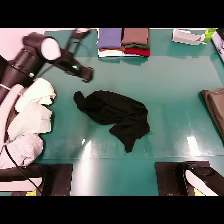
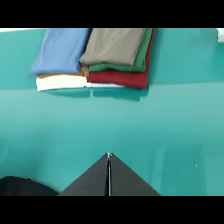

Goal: Fold the shirts.

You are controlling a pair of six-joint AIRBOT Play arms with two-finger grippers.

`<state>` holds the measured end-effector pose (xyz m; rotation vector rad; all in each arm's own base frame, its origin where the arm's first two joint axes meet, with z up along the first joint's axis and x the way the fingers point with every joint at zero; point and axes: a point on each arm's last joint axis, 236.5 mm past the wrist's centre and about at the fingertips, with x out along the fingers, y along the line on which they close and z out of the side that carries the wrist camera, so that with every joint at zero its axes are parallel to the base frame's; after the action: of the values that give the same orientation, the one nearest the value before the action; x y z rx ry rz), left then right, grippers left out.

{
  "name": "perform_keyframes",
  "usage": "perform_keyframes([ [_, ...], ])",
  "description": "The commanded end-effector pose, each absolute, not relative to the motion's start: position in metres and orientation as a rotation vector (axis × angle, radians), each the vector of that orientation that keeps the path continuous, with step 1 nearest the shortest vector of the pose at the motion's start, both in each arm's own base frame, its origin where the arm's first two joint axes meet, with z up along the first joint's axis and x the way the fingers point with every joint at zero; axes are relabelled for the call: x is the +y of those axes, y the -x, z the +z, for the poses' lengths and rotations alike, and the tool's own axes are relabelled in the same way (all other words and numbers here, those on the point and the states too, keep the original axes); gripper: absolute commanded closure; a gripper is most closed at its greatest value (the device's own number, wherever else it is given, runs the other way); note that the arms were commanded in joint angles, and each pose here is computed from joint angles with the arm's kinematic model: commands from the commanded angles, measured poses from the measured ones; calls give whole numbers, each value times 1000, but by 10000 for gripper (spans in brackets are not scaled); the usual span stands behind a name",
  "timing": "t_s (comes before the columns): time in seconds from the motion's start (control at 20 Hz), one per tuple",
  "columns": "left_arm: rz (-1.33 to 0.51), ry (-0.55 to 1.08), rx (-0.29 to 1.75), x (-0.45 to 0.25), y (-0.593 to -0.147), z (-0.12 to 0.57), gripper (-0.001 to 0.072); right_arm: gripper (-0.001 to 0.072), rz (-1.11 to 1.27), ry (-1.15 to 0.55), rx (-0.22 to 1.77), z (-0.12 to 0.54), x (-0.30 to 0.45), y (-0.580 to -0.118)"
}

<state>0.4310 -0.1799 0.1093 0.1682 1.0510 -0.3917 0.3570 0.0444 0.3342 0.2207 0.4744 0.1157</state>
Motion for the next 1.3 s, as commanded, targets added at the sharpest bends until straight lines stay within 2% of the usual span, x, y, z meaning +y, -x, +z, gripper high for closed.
perform_keyframes([
  [0.0,-201,-55,1200,-95,-432,60,66,694,110,-227,504,317,44,-361],
  [0.25,-201,22,1326,-99,-424,-31,65,694,103,-235,535,296,44,-368],
  [0.45,-257,187,1369,-133,-429,-64,65,693,99,-238,565,283,44,-369],
  [0.6,-258,210,1388,-138,-431,-79,67,693,95,-236,617,269,45,-372],
  [0.65,-256,210,1384,-137,-432,-80,132,693,93,-235,657,258,45,-373],
  [0.7,-256,209,1378,-137,-434,-79,446,693,89,-232,709,245,46,-373],
  [0.75,-269,194,1366,-138,-436,-76,683,693,85,-228,766,231,46,-372],
  [1.05,-305,58,1311,-128,-459,-25,678,693,119,-139,1199,135,61,-345],
  [1.25,-296,29,1264,-124,-467,-4,678,692,178,-92,1391,55,92,-312],
])
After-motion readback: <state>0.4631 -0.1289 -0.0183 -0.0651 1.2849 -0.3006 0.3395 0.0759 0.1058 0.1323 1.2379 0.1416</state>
